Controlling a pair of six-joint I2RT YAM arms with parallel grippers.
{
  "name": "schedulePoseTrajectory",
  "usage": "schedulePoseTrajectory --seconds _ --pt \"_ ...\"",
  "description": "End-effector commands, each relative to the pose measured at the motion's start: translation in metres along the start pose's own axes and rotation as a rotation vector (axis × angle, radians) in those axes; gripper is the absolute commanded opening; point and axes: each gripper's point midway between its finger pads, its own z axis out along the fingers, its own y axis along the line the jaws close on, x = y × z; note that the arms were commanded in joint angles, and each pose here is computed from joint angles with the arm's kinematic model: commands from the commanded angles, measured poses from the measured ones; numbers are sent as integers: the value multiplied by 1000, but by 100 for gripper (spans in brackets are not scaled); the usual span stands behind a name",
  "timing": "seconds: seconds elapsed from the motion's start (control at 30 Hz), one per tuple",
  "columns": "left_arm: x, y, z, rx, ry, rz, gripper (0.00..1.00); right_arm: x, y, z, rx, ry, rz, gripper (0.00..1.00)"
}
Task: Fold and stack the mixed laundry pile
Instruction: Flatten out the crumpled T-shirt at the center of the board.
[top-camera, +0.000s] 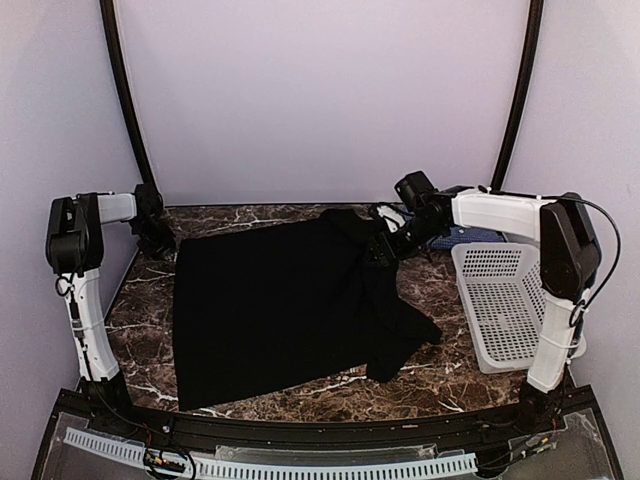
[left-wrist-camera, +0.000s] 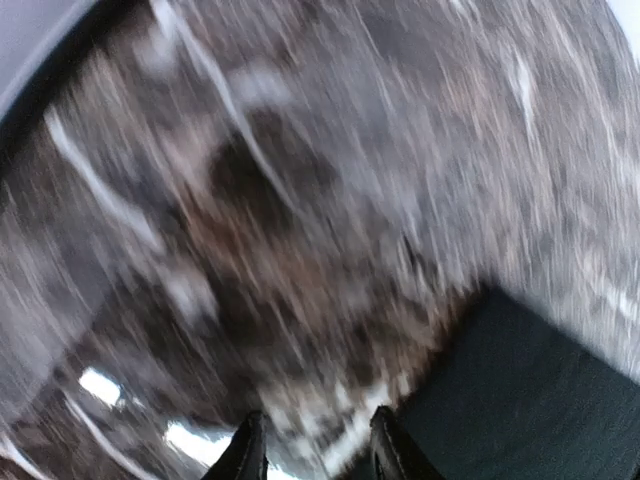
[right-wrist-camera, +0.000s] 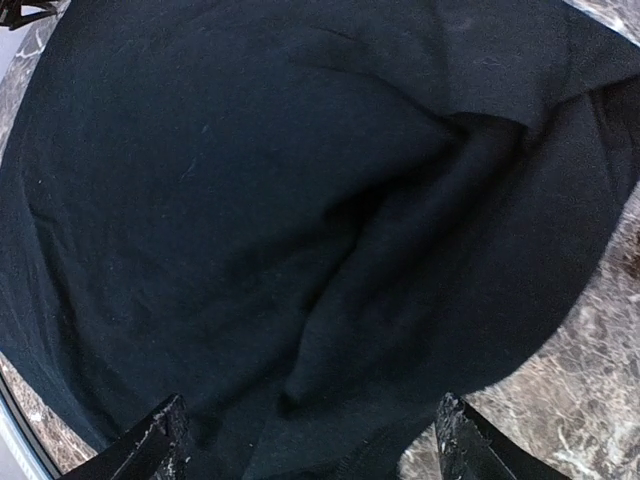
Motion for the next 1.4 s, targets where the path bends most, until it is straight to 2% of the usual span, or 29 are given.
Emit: schedulePoseTrajectory --seconds 0.0,0.03,0.1,0.17,0.27,0.3,0.33,0.37,0.4,0.43,0.47,0.5,0.53,0.67,0.8,0.93,1.03,1.17,1.27,1.37 --pt "-32 49 10 -126 39 -42 34 -4 -4 -19 24 -34 15 81" --pt "-48 37 -2 -94 5 -33 34 -4 -1 -19 12 -33 18 79" --pt "-51 10 -19 -6 5 33 36 -2 6 -21 -28 -36 25 76" --pt "-35 -20 -42 48 -12 138 41 -1 13 -23 -60 -50 28 75" --pt "17 -44 -71 57 -19 255 44 1 14 -25 -64 -53 31 74" --pt "25 -43 -76 52 -17 241 44 1 14 -26 -63 -52 31 74" --pt "55 -43 -83 56 5 274 44 2 16 -27 -69 -54 30 74" --pt "62 -53 -102 108 -35 279 44 1 18 -29 -78 -58 26 74" --pt "90 -45 -93 88 4 305 44 1 20 -31 -83 -66 22 74" --pt "95 -49 -105 122 -22 297 43 0 21 -31 -87 -67 21 74" --pt "122 -44 -98 136 37 316 42 -1 22 -32 -89 -71 19 74" --pt "128 -52 -105 191 38 310 42 -1 22 -32 -90 -71 17 74" --pt "143 -47 -100 187 68 319 42 -2 22 -31 -93 -74 16 74" --pt "164 -32 -82 153 116 313 43 -2 22 -28 -102 -73 16 75" --pt "169 -20 -58 89 140 313 64 -2 24 -30 -107 -79 11 76" --pt "170 -12 -40 28 159 317 78 -1 23 -32 -97 -80 4 77" --pt "165 0 -24 -31 183 290 80 -1 21 -33 -89 -83 5 77" --pt "150 9 -17 -42 205 226 73 -1 20 -34 -86 -86 5 77" --pt "131 24 -19 -165 164 261 75 -2 19 -35 -83 -88 0 78" --pt "109 36 -18 -215 166 265 77 -3 20 -36 -89 -92 -1 78"
